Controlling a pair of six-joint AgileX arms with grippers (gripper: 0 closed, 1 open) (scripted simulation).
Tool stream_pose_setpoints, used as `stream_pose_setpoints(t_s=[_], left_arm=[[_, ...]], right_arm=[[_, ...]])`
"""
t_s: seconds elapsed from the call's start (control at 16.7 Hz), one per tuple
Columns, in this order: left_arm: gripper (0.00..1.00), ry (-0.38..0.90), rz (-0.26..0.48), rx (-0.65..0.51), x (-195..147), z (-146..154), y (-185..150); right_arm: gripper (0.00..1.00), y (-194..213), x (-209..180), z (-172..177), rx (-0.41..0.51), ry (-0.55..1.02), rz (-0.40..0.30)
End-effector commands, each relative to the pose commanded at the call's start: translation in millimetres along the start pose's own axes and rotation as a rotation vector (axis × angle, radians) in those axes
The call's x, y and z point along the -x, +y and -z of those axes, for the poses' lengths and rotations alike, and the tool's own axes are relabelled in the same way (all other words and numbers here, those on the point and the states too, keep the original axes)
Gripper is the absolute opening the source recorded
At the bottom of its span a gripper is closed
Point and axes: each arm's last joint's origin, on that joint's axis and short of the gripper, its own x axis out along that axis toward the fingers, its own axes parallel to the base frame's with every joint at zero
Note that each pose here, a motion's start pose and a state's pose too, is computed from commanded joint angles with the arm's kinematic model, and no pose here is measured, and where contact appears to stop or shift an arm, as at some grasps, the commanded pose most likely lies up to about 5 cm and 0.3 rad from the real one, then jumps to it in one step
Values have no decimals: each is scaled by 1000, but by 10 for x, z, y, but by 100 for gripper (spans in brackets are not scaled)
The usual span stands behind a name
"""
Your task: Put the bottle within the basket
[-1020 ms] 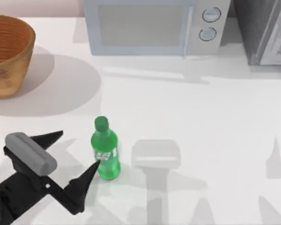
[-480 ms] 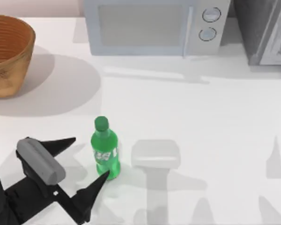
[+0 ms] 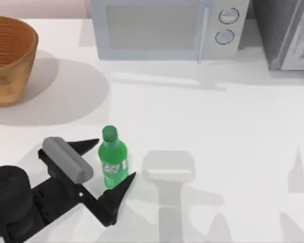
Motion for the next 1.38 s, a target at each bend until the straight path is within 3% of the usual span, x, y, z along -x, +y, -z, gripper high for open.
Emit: stream_pose_setpoints(t_s=[0.24,0.48,1.26,1.38], left_arm=[[100,0,0,0,-248,11,-25],[100,0,0,0,-266,12,-28],[2,0,0,0,-266,12,-28],[0,0,0,0,-266,12,-28]], right_arm=[[100,0,0,0,0,0,0],[100,0,0,0,0,0,0],[100,0,0,0,0,0,0],[100,0,0,0,0,0,0]])
